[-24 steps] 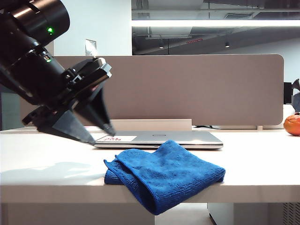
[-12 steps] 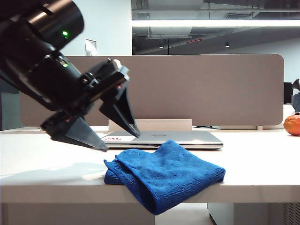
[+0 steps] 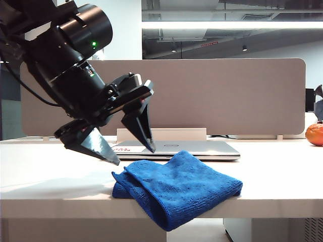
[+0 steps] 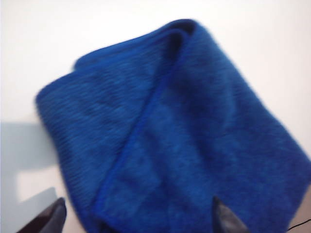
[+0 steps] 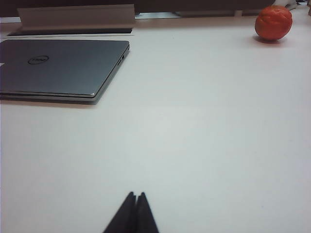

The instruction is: Pick up the blue rag and put it over the laptop.

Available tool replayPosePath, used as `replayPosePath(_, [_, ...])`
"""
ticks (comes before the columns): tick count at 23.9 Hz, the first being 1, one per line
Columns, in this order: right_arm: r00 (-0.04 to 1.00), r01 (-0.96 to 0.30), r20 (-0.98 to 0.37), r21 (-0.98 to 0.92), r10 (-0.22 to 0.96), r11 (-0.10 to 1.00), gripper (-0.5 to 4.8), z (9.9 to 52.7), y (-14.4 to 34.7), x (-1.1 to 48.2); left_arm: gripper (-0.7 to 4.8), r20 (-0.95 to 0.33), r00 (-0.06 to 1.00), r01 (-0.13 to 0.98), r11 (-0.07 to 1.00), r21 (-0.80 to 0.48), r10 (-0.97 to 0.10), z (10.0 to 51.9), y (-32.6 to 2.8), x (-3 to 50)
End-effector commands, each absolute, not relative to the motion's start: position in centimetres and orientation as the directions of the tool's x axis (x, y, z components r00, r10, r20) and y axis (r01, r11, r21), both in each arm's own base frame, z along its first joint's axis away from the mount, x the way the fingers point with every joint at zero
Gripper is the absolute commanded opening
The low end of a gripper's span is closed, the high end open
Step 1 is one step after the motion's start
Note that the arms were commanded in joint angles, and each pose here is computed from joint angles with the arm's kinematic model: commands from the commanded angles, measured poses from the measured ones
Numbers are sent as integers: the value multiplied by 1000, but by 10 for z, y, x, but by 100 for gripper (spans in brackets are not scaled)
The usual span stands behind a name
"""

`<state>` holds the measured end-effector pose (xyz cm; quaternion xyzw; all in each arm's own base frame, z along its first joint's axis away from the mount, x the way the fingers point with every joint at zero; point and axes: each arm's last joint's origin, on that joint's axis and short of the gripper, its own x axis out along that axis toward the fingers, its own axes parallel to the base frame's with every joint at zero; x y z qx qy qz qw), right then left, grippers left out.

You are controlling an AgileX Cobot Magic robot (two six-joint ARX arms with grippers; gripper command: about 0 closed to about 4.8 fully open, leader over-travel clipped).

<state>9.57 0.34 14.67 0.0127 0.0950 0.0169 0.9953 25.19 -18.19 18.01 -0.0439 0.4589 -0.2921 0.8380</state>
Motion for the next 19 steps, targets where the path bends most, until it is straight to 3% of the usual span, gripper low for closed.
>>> replayPosePath(1, [983,-34,-182,26,38,999,0,146,4,96,375,-744,414,454,828,-330,-524,180,-183,253])
replayPosePath(15, [983,-34,-182,26,38,999,0,146,4,96,369,-771,376,462,825,-325,-514,163,-192,253])
replayPosePath(17, [983,-34,-182,26,38,999,0,146,4,96,346,-770,385,470,826,-311,-508,163,-196,250])
replayPosePath(19, [983,-35,-182,26,39,999,0,146,4,96,279,-766,399,486,825,-289,-504,163,-204,246])
